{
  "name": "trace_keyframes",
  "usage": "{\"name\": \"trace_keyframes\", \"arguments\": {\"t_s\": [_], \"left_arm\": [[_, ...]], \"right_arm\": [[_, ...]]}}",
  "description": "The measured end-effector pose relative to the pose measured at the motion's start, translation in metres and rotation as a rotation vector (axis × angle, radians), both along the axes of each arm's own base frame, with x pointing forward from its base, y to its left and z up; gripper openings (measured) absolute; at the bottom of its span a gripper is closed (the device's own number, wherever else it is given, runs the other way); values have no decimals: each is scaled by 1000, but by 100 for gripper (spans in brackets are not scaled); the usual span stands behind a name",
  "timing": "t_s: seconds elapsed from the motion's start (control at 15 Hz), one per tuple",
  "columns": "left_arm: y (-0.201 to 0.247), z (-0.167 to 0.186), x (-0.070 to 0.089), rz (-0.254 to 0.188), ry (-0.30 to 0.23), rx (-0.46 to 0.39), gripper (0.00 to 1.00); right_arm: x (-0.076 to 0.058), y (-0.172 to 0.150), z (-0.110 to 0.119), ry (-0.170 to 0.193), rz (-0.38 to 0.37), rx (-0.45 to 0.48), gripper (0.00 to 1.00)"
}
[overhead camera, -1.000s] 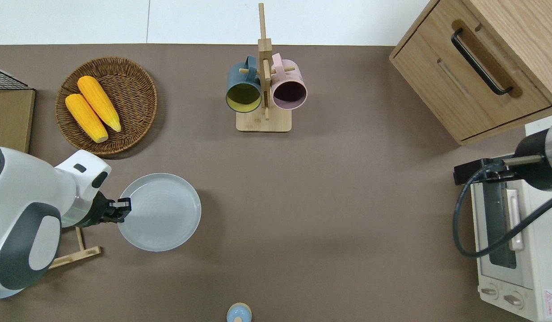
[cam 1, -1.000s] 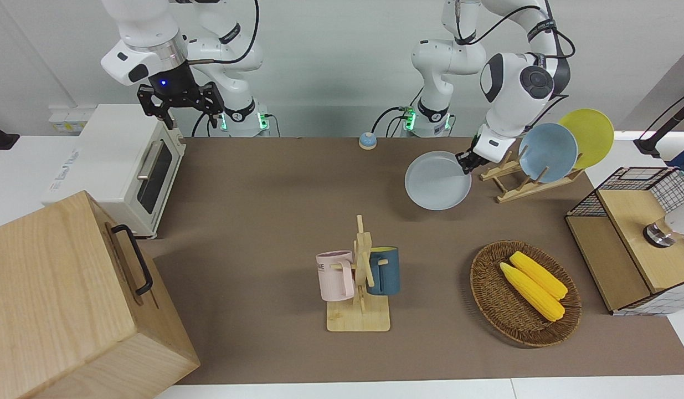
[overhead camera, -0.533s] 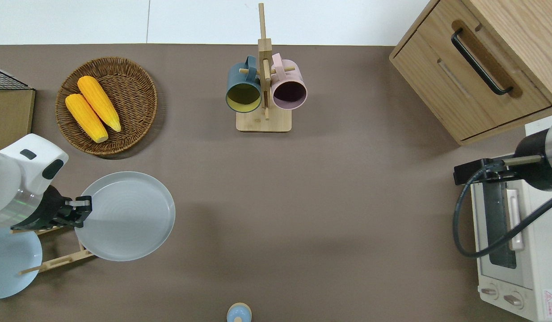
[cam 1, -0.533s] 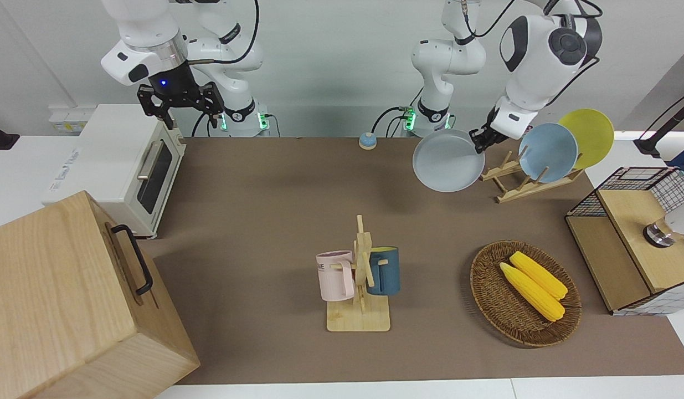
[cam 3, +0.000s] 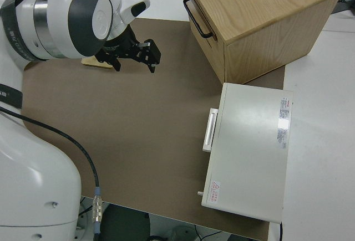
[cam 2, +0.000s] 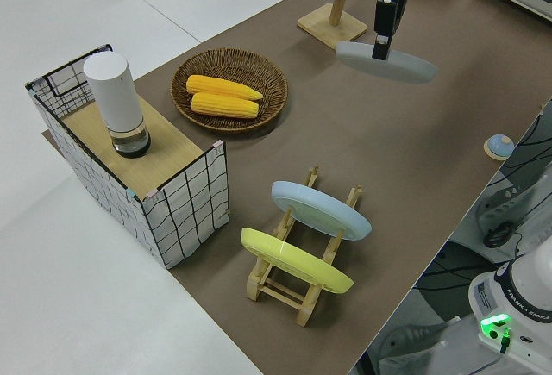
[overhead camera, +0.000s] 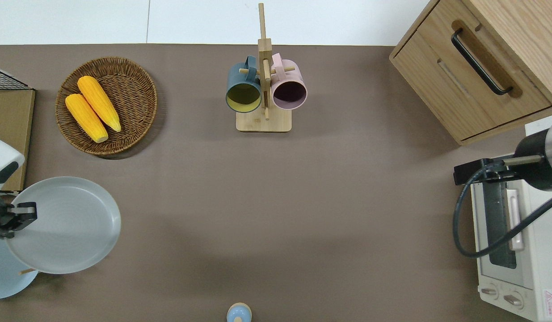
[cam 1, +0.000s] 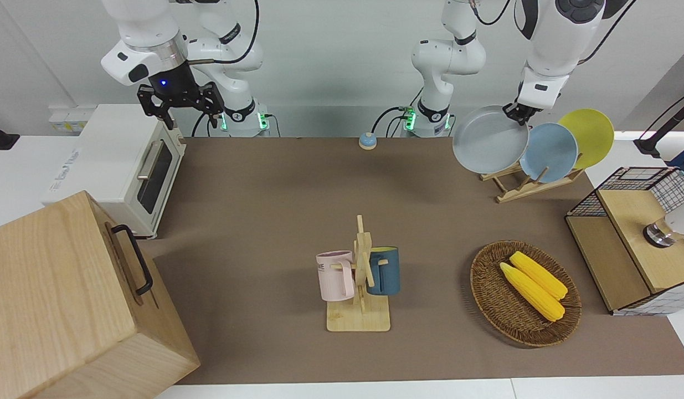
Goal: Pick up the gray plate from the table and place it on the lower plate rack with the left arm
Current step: 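Lift the gray plate and carry it toward the wooden plate rack, then lower the gray plate upright into the rack's lower slot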
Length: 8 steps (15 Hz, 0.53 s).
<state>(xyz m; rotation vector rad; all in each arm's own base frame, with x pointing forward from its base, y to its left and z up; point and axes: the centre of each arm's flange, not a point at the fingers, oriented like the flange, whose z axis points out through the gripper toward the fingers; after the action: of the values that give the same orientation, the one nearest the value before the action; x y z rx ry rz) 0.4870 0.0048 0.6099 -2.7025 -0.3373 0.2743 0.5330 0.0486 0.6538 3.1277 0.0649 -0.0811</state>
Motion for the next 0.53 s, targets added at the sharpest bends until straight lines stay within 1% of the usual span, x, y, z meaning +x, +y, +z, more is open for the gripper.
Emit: {"name": "trace_keyframes", "arguments": {"t_s": [0.13,0.53], "left_arm": [[8,3,0,-1,3,72,4],[17,4,1,2,14,152,4]], "right_arm": [[0,0,0,0,0,0,99],[0,0,0,0,0,0,99]]}}
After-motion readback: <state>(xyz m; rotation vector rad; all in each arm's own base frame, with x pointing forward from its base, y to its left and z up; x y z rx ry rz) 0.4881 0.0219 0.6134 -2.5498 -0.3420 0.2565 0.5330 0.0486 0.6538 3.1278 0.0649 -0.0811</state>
